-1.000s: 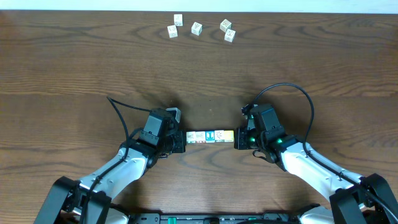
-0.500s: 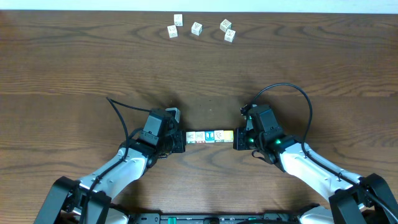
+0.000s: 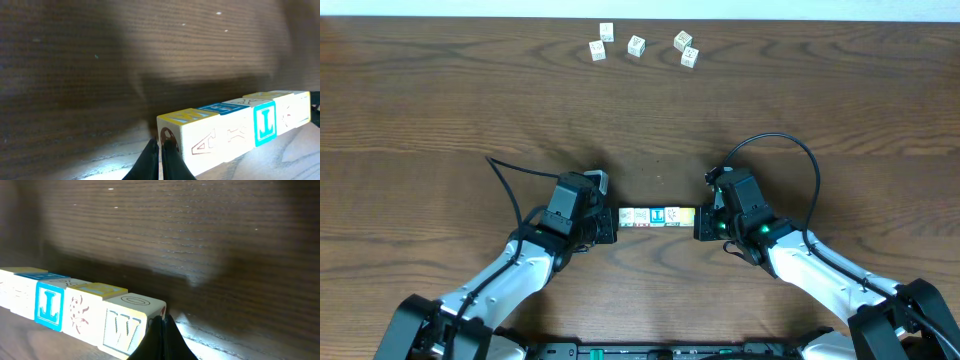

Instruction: Lift 5 blocks

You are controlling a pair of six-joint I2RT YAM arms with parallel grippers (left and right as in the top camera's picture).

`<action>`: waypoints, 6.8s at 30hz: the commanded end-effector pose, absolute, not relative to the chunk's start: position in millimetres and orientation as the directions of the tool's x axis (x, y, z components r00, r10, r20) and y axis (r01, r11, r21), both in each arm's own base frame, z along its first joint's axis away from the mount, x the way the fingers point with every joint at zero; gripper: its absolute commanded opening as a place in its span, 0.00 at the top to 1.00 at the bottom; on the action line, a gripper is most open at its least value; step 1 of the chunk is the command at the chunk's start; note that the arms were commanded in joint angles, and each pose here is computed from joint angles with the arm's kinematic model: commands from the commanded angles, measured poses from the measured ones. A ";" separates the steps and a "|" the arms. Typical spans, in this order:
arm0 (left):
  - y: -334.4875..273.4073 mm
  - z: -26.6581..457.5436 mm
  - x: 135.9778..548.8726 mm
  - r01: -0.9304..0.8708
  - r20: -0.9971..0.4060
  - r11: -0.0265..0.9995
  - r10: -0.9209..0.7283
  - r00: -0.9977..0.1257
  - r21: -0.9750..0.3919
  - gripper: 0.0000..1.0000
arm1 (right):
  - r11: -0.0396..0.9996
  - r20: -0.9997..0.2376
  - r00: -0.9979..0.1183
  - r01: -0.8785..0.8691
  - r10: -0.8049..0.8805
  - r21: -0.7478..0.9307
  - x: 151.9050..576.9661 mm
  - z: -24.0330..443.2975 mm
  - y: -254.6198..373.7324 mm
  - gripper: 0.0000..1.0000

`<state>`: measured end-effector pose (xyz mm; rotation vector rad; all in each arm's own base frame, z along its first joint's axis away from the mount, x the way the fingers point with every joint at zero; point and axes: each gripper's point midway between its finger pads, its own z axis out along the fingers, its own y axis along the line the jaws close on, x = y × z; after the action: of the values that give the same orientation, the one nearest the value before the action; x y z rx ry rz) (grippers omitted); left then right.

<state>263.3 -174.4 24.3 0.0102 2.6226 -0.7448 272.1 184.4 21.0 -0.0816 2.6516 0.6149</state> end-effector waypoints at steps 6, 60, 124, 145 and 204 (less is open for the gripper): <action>-213.9 59.2 256.4 0.240 -0.398 0.733 -0.045 -0.916 -0.636 0.93 | 0.731 -0.385 -0.920 -0.310 -0.070 0.608 248.3 59.2 246.3 0.99; -220.0 87.8 269.0 0.247 -0.425 0.715 -0.077 -0.902 -0.655 0.93 | 0.711 -0.448 -0.892 -0.352 -0.058 0.609 249.1 96.7 245.8 0.99; -226.2 124.0 275.2 0.269 -0.458 0.673 -0.116 -0.881 -0.689 0.93 | 0.688 -0.486 -0.872 -0.382 -0.048 0.617 250.3 121.2 248.2 0.99; -226.3 137.3 274.3 0.287 -0.480 0.658 -0.130 -0.868 -0.696 0.93 | 0.681 -0.503 -0.863 -0.393 -0.043 0.618 254.2 130.7 250.8 0.99; -225.2 135.3 273.4 0.279 -0.474 0.663 -0.129 -0.871 -0.694 0.93 | 0.701 -0.527 -0.850 -0.378 -0.004 0.604 261.6 160.5 246.8 0.99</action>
<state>299.9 -171.8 102.7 -0.1031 2.4209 -0.7749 298.7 189.7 135.2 -0.0811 2.4176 0.6479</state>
